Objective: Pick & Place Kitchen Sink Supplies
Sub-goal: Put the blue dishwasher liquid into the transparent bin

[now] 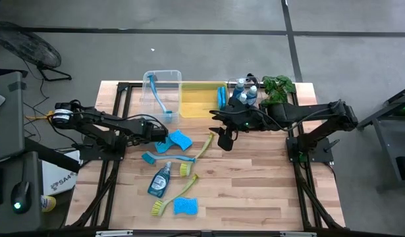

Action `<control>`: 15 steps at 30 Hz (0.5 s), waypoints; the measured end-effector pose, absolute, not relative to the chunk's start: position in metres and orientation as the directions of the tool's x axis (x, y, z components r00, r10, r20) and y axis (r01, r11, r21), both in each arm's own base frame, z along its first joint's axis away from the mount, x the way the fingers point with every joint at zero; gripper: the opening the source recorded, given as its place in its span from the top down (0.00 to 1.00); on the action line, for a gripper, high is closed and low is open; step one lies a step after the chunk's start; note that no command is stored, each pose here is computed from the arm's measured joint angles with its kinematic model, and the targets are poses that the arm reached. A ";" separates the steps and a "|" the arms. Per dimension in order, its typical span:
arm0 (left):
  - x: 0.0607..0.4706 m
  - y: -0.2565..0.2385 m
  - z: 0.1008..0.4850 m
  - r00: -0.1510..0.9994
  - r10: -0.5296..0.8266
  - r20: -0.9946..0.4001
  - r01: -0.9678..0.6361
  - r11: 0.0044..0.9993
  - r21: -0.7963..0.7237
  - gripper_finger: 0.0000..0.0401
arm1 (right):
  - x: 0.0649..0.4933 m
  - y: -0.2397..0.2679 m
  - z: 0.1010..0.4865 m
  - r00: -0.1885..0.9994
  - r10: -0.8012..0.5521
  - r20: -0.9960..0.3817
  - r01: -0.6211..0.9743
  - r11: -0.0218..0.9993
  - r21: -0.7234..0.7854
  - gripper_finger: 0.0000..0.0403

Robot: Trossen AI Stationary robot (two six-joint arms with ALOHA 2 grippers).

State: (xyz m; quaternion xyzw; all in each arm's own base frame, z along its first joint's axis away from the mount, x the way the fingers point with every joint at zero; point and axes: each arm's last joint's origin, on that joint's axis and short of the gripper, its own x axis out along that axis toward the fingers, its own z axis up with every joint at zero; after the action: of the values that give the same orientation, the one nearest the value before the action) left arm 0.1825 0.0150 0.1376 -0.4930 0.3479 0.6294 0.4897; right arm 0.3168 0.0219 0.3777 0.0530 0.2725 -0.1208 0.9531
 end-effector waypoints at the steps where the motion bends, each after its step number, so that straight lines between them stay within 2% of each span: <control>1: 0.182 0.015 0.138 -0.034 0.267 -0.963 -0.961 -0.272 -0.041 0.29 | 0.317 0.022 0.378 0.822 -0.201 -0.532 0.259 0.965 0.035 0.51; 8: 0.183 0.013 0.139 -0.034 0.217 -0.975 -0.978 -0.207 -0.012 0.29 | 0.317 0.022 0.378 0.822 -0.201 -0.532 0.259 0.965 0.035 0.51; 15: 0.188 0.010 0.155 -0.084 0.106 -0.991 -0.995 -0.069 0.077 0.29 | 0.317 0.022 0.378 0.822 -0.203 -0.532 0.261 0.965 0.035 0.51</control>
State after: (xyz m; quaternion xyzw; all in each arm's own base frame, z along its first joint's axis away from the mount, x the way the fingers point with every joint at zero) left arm 0.1875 0.0099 0.1548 -0.4673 0.4755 0.5622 0.4893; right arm 0.3168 0.0218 0.3778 0.0531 0.2723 -0.1215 0.9530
